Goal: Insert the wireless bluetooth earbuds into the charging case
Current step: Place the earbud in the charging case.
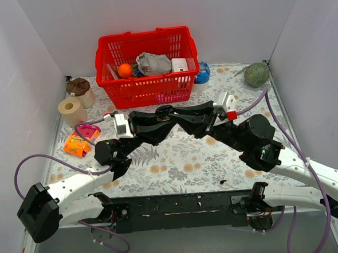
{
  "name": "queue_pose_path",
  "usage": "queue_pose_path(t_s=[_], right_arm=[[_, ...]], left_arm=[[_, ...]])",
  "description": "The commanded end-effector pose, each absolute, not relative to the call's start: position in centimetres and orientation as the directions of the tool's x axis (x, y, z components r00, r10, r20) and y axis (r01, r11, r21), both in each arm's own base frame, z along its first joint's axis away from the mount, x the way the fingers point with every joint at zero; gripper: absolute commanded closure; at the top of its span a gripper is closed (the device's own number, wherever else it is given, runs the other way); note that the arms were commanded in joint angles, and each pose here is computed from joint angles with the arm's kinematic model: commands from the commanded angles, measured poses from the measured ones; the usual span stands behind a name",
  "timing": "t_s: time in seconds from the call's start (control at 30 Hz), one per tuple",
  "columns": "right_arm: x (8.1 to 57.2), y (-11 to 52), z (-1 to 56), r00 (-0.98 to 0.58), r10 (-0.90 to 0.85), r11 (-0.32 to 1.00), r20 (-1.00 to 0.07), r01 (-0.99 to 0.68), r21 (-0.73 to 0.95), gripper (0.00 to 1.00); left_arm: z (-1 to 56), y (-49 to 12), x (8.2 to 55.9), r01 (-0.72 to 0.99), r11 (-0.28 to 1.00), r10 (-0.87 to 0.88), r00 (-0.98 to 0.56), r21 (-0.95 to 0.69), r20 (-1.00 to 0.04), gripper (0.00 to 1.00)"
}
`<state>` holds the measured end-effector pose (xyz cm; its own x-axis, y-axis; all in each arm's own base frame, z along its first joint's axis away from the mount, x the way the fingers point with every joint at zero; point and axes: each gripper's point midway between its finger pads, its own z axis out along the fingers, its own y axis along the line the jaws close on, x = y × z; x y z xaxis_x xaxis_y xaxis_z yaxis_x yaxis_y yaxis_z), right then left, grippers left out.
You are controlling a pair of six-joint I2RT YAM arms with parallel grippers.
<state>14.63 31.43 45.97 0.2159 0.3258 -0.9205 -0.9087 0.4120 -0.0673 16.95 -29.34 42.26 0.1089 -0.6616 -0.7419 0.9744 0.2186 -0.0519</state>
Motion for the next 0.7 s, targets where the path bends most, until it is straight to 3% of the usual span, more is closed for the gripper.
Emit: queue_pose_path(t_s=[0.0,0.57,0.67], right_arm=[[14.8,30.6,46.7,0.225,0.345,0.441,-0.911,-0.896,-0.054,0.99],[15.4,30.9,45.2,0.183,0.290,0.454,-0.939,-0.890,-0.033,0.99],[15.6,30.9,44.9,0.170,0.281,0.461,-0.945,-0.887,-0.023,0.91]], left_arm=[[44.5,-28.6,16.2,0.974,0.229,-0.683,0.157,-0.005,-0.713,1.00],[45.0,-28.5,16.1,0.972,0.236,-0.683,0.175,0.013,-0.709,1.00],[45.0,-28.4,15.9,0.972,0.236,-0.684,0.176,0.013,-0.708,1.00]])
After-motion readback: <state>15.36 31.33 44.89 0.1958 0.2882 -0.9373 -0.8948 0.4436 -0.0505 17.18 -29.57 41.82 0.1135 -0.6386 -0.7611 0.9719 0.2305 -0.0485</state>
